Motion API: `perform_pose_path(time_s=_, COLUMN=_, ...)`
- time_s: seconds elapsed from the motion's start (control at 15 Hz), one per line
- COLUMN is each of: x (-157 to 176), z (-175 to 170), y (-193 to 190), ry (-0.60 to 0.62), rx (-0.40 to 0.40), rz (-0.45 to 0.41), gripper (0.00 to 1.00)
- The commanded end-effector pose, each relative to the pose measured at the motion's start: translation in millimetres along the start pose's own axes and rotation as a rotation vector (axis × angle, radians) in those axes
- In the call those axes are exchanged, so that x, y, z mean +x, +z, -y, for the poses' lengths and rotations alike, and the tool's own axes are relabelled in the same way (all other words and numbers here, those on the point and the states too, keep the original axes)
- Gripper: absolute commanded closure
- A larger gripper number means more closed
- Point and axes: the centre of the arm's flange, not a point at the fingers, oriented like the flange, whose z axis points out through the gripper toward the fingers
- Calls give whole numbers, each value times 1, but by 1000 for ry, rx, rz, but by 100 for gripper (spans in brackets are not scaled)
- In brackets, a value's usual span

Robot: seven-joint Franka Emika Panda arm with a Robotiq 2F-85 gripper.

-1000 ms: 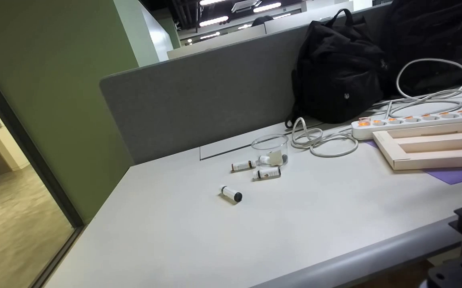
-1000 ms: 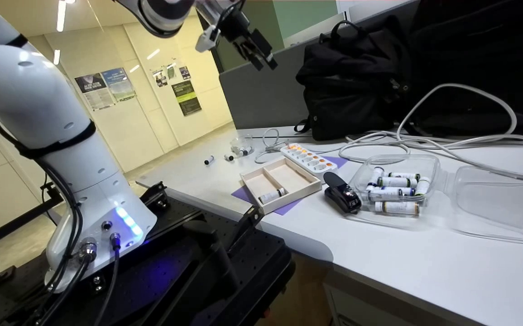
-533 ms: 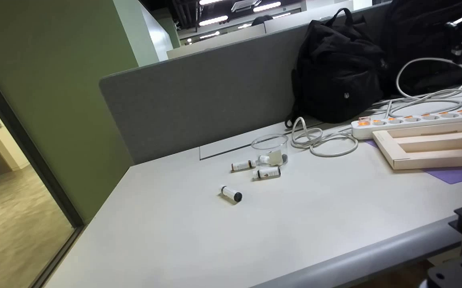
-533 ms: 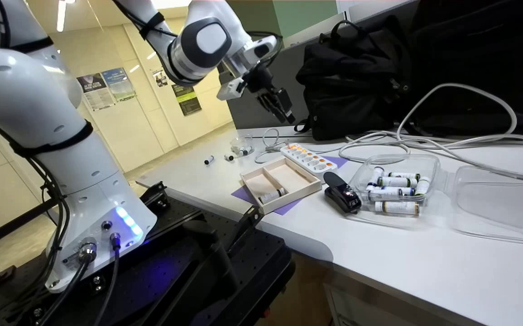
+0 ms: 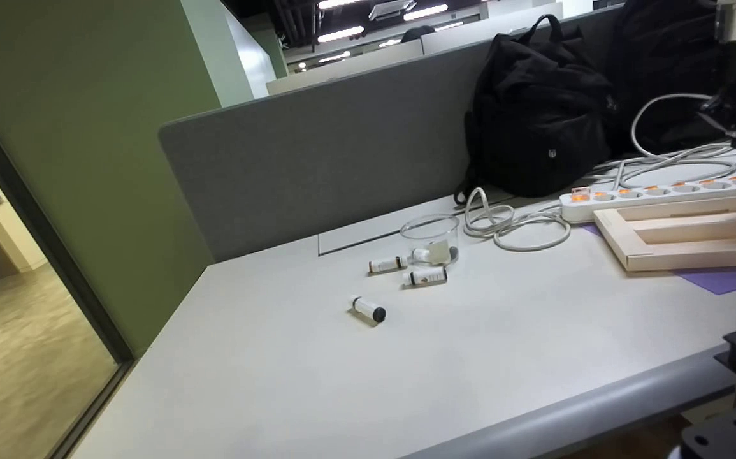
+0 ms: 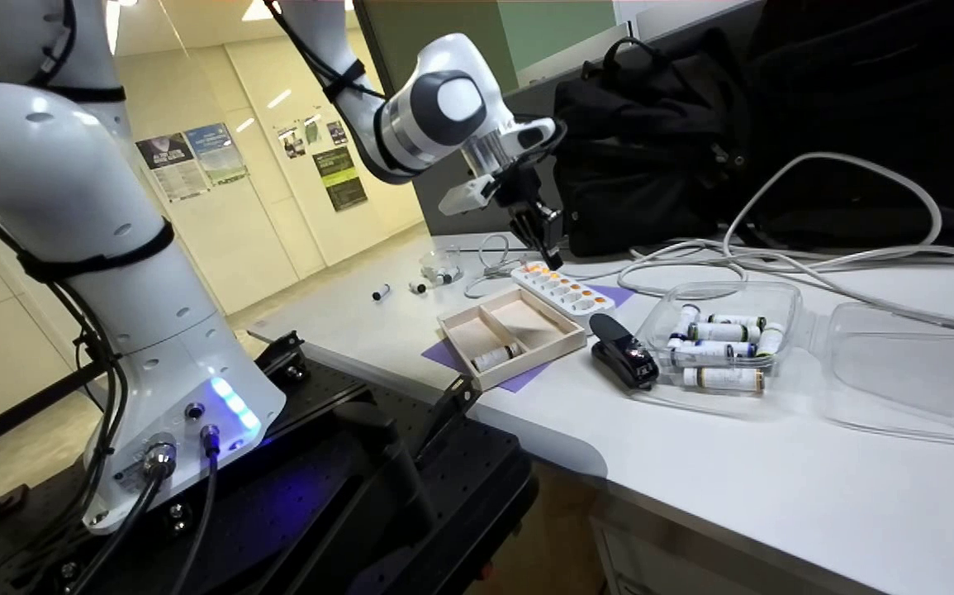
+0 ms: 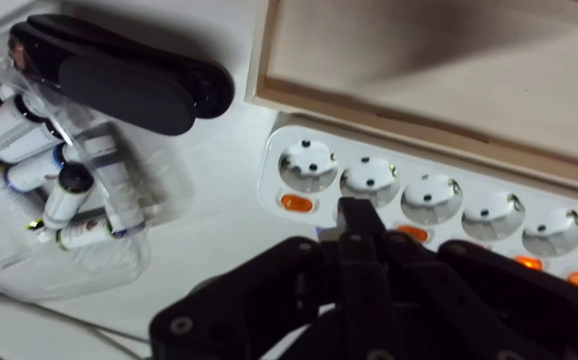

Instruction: Turn on the third last switch to the right

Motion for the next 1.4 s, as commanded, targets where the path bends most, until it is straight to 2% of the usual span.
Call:
perform_pose_path(time_s=0.0, x=0, z=6, y=15, ry=6, rx=-20, rz=41, gripper=99)
perform_pose_path(time_s=0.2, x=5, z=18, y=39, ry=-5, rx=-65, rz=78, gripper=99)
perform_pose_path(time_s=0.67, x=9, z=12, y=40, ry=2, rx=-76, rz=78, gripper=99)
perform_pose_path(time_s=1.07, x=24, z=8, y=26, ry=20, rx=-5, rz=6, gripper=100)
perform_pose_path(time_s=1.33, x=35, z=15, y=29, ry=28, rx=37, rz=-5, gripper=100)
